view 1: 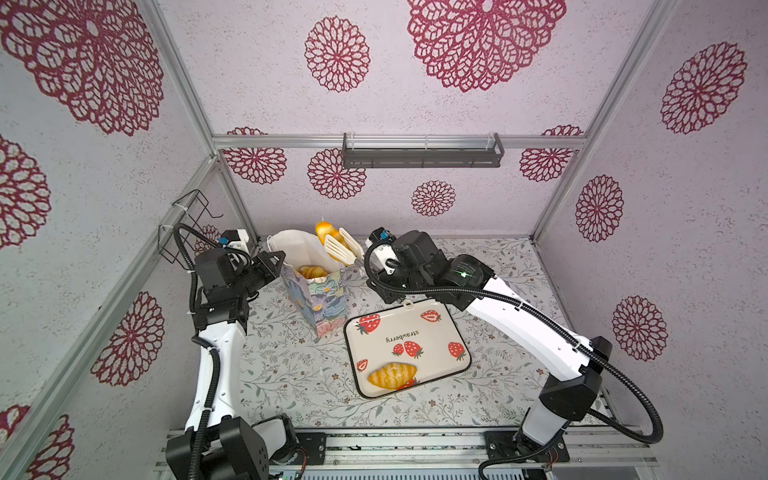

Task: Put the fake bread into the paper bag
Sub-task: 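Carry the held bun with the tongs over the bag opening, then open the tongs with the right gripper, dropping the bun into the bag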

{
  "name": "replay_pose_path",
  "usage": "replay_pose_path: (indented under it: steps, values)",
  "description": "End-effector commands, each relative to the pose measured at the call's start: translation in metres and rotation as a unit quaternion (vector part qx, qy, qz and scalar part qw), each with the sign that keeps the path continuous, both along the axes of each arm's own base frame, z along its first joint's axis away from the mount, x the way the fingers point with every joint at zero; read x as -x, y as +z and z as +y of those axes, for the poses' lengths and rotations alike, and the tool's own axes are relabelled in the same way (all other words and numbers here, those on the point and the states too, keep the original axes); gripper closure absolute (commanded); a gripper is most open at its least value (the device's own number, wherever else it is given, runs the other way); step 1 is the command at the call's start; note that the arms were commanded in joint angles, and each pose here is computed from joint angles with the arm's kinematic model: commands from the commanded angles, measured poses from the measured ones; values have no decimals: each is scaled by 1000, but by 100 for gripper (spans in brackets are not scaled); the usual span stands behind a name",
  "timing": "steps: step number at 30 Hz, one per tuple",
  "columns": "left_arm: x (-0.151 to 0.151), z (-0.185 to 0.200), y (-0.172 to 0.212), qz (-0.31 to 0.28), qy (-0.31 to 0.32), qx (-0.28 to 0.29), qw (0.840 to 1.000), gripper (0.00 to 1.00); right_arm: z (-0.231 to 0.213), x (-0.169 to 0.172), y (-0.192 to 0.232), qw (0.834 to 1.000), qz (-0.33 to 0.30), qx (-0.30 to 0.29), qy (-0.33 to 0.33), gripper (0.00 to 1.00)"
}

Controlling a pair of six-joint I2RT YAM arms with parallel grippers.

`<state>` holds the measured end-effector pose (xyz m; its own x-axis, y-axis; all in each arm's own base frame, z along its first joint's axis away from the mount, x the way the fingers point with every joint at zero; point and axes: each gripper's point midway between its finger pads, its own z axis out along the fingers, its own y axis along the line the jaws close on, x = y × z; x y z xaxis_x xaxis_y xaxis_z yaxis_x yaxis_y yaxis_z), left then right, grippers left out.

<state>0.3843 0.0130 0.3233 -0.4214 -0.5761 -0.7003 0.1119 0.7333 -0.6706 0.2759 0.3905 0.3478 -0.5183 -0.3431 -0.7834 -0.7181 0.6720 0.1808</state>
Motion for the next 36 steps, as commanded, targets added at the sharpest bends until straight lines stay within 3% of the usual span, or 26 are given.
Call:
replay_pose_path:
  steps: [1,36]
  values:
    - [-1,1,5,-12,-4,6,1000,100,9,-3,43,998,-41,-56,14,67]
    - [3,7,4,-11,3,8,1000,100,67,-19,17,996,0,-73,58,64]
